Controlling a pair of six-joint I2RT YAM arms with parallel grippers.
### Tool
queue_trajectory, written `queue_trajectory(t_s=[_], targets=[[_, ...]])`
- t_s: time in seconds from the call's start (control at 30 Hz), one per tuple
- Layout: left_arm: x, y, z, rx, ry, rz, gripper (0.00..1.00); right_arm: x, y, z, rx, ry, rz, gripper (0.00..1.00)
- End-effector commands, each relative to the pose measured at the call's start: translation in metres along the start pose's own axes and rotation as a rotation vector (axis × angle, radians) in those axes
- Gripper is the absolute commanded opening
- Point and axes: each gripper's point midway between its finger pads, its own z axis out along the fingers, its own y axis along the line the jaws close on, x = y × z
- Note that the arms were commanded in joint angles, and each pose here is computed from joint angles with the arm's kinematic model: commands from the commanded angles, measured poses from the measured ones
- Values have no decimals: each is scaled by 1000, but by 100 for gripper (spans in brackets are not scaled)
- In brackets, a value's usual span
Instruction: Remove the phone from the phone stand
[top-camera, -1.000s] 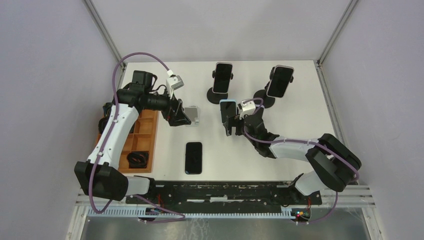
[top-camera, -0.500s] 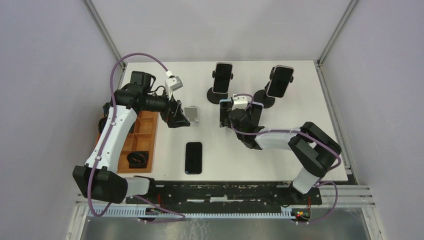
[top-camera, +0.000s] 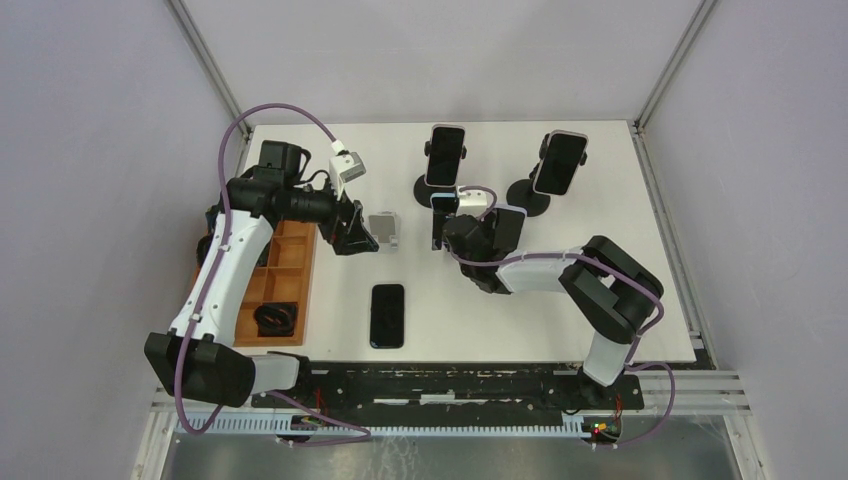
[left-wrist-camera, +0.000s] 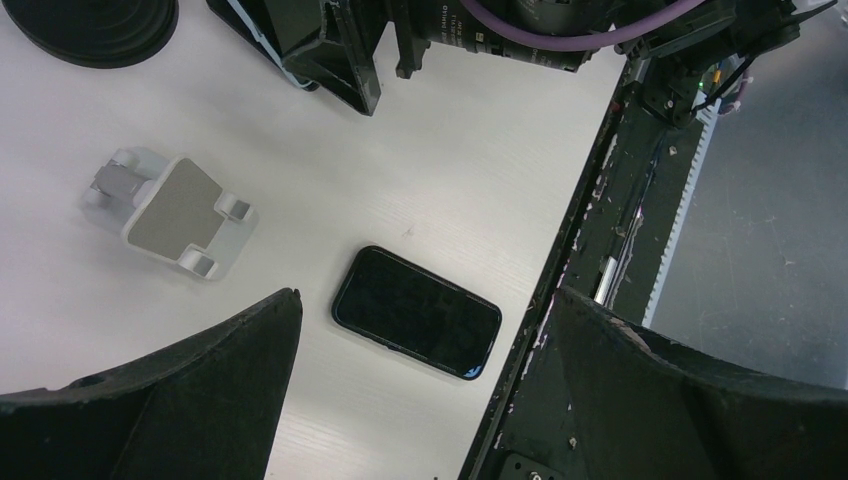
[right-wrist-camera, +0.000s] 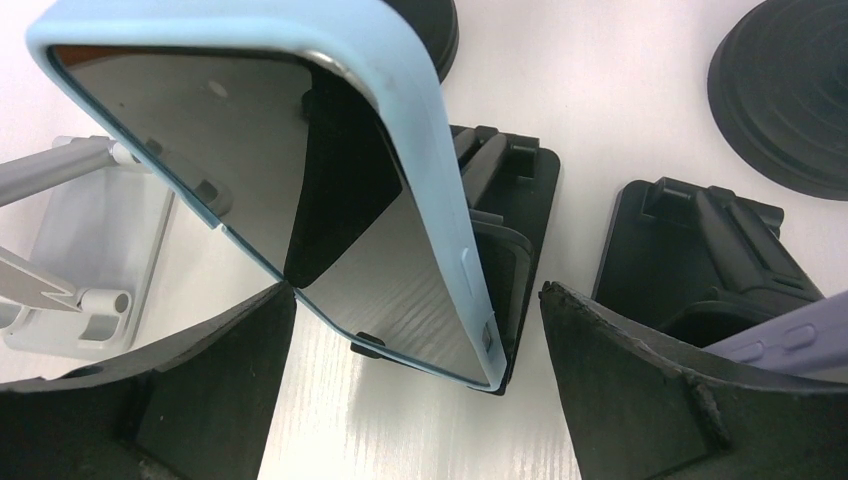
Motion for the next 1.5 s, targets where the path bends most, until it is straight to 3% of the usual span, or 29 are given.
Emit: queue_trajectory(t_s=[0.0, 0.4, 0.47, 0.6, 0.8, 1.17, 1.47], targets=[[-7, -1, -5, -14, -6, 74, 100, 2, 1, 1, -33, -9, 18, 96], [-3, 3, -1, -7, 6, 62, 100, -1, -5, -13, -108, -72, 98, 80], [-2, 3, -1, -7, 7, 60, 100, -2, -11, -10, -100, -73, 107, 80], [-1, 3, -1, -10, 8, 61, 100, -3, -21, -1, -85, -65, 128, 92], [-2, 3, -2, -19, 10, 68, 100, -9, -16, 6, -100, -75, 107, 95], [-1, 5, -4, -33, 16, 71, 100, -6, -17, 29, -92, -60, 64, 93], [-2, 7, -2, -32, 20, 68, 100, -11, 7, 38, -242, -61, 60, 86]])
